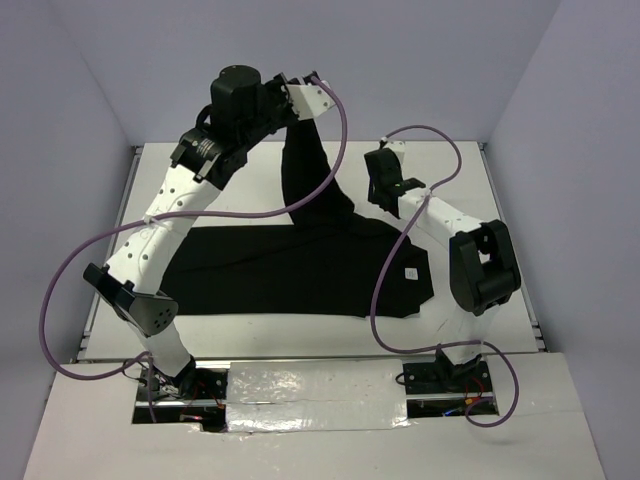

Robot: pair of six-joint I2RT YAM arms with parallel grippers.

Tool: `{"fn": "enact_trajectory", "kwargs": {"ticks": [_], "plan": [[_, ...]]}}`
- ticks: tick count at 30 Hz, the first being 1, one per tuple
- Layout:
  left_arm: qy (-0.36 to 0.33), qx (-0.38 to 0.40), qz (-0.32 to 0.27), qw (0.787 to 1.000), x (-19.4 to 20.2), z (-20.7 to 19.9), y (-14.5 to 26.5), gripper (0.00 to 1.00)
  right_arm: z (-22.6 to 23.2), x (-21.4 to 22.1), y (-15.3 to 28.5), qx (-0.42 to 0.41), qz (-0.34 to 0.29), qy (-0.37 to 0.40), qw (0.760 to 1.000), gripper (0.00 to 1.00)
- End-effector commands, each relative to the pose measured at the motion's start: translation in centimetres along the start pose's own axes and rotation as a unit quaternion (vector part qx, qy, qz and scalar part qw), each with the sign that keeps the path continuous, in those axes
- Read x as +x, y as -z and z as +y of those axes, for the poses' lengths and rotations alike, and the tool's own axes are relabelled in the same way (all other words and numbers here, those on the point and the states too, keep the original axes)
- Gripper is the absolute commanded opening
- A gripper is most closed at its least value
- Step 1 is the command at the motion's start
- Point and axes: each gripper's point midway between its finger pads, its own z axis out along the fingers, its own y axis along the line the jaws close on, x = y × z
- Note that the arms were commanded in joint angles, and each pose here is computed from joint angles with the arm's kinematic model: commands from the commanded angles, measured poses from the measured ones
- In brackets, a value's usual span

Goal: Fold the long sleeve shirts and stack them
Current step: Fold the shirt

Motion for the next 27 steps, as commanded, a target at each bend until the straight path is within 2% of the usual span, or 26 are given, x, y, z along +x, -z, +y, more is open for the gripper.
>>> {"fn": "enact_trajectory", "kwargs": {"ticks": [1,3,4,5,6,7,8,9,10,12,14,15,16,17,20,22,25,26,27], "plan": [[0.008,0.035,-0.057,0.998,-3.2,-0.3,2.2,0.0,0.9,-3.1,1.8,-0.04,-0.034,0.007,0.999,0.3],[0.007,0.062,-0.057,0.996,-3.6,-1.8,2.6,0.0,1.5,-3.2,2.6,-0.072,-0.036,0.011,0.997,0.31],[0.008,0.063,-0.054,0.996,-3.5,-1.8,2.7,0.0,1.7,-2.1,2.7,-0.091,-0.024,0.015,0.995,0.34],[0.011,0.061,-0.052,0.997,-3.5,-1.9,2.6,0.0,1.9,-2.5,3.8,-0.116,-0.029,0.01,0.993,0.42],[0.011,0.055,-0.049,0.997,-3.4,-1.8,2.6,0.0,2.3,-2.1,4.5,-0.138,-0.023,0.005,0.99,0.45],[0.01,0.053,-0.051,0.997,-3.4,-1.7,2.6,0.0,2.9,-0.1,5.1,-0.172,0.001,0.004,0.985,0.49],[0.008,0.014,-0.035,0.999,-3.0,-0.2,2.3,0.0,4.6,1.4,8.2,-0.251,0.026,-0.041,0.967,0.56],[0.008,0.009,-0.027,1.0,-2.7,-0.1,2.2,0.0,4.7,1.4,8.3,-0.251,0.032,-0.061,0.965,0.57],[0.007,-0.002,-0.024,1.0,-2.6,0.4,2.2,0.0,6.2,2.2,9.9,-0.301,0.06,-0.081,0.948,0.57],[0.001,-0.025,-0.025,0.999,-2.8,1.4,2.1,0.0,7.4,2.8,11.8,-0.345,0.088,-0.148,0.923,0.57],[-0.011,-0.029,-0.019,0.999,-2.4,1.4,1.9,0.0,8.4,0.6,14.6,-0.395,0.043,-0.163,0.903,0.59],[-0.015,-0.023,-0.019,0.999,-2.4,1.1,1.9,0.0,8.4,-0.4,15.5,-0.399,0.012,-0.14,0.906,0.61],[-0.017,-0.012,-0.026,0.999,-2.6,0.8,2.0,0.0,8.5,-3.4,17.7,-0.41,-0.055,-0.116,0.903,0.62],[-0.016,-0.006,-0.028,0.999,-2.6,0.6,2.0,0.0,8.6,-4.6,18.7,-0.397,-0.119,-0.05,0.909,0.63],[-0.015,0.024,-0.033,0.999,-2.6,-0.7,2.1,0.0,7.9,-8.6,23.0,-0.407,-0.261,0.036,0.875,0.68],[-0.017,0.036,-0.03,0.999,-2.3,-1.2,2.3,0.0,7.4,-10.1,24.6,-0.405,-0.311,0.069,0.857,0.7],[-0.018,0.04,-0.023,0.999,-2.0,-1.4,2.4,0.0,8.1,-11.9,27.4,-0.421,-0.349,0.131,0.827,0.7],[-0.019,0.042,-0.021,0.999,-1.9,-1.5,2.5,0.0,8.7,-11.6,26.9,-0.426,-0.338,0.144,0.827,0.71],[-0.019,0.044,-0.022,0.999,-2.0,-1.6,2.5,0.0,9.3,-11.9,27.5,-0.435,-0.344,0.158,0.817,0.71]]}}
